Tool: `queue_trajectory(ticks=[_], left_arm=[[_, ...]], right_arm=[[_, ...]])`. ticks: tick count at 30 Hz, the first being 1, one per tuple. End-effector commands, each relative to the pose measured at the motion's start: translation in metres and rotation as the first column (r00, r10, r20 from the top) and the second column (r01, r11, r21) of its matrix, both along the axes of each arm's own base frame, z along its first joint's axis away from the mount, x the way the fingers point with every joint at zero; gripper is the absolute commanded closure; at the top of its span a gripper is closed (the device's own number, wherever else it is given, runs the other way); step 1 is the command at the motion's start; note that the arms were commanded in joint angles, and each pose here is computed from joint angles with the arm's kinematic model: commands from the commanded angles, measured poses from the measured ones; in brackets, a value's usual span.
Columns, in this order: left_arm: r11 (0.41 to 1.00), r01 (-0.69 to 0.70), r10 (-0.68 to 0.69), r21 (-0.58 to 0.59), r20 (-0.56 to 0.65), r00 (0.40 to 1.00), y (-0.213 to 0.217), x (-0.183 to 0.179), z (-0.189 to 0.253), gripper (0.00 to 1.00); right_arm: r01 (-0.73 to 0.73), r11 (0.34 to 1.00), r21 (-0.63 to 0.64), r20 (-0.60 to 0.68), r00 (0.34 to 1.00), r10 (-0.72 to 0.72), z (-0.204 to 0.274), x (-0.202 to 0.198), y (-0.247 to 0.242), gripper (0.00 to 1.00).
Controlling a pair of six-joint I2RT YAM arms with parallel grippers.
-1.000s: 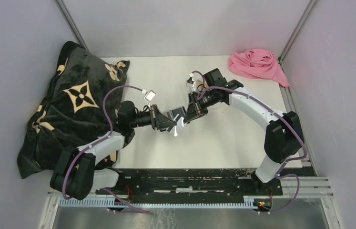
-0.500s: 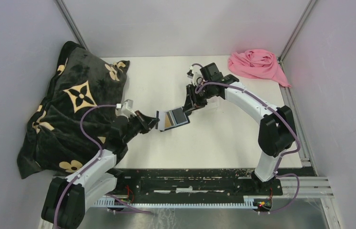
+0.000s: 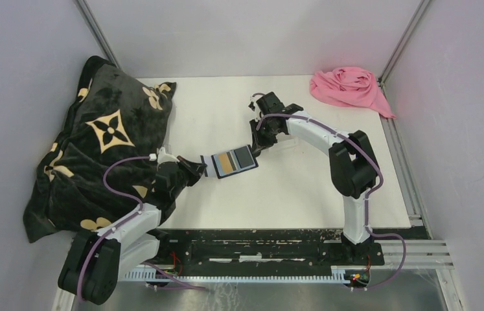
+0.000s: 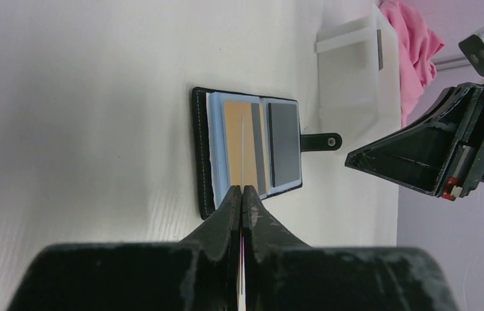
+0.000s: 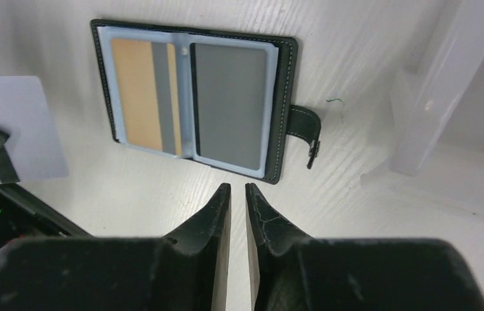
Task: Put the credit cards into the card holder
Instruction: Pick up the credit card from the storage box.
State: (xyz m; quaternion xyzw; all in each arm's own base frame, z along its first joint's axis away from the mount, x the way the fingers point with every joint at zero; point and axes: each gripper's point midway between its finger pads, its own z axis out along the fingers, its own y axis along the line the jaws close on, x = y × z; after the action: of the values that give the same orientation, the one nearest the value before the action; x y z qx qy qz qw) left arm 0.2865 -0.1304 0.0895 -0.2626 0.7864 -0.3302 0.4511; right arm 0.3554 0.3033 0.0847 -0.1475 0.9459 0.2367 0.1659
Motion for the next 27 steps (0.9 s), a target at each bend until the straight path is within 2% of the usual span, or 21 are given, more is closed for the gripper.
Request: queue_trajectory(ticks=[1,10,27], left_arm=[[0.997,-0.060,0.063,-0.057,0.062,0.996,0.002,0.017,0.017,0.97],[0.996,-0.062,0.066,-0.069,0.057,0.996,-0.002,0.025,0.010,0.97],[0.997,-0.031,0.035,-0.068,0.050,0.998,-0.015,0.041,0.006,0.97]], right_arm=[[0.029,0.996,-0.083,0.094,0.995,-0.021,0.002,0.024,-0.005,0.82],[0.056,0.983,-0.174,0.098,0.994,-0.039,-0.015,0.035,-0.016,0.83],[0.041,0.976,-0.213,0.079,0.997,-0.024,-0.029,0.038,-0.017,0.84]])
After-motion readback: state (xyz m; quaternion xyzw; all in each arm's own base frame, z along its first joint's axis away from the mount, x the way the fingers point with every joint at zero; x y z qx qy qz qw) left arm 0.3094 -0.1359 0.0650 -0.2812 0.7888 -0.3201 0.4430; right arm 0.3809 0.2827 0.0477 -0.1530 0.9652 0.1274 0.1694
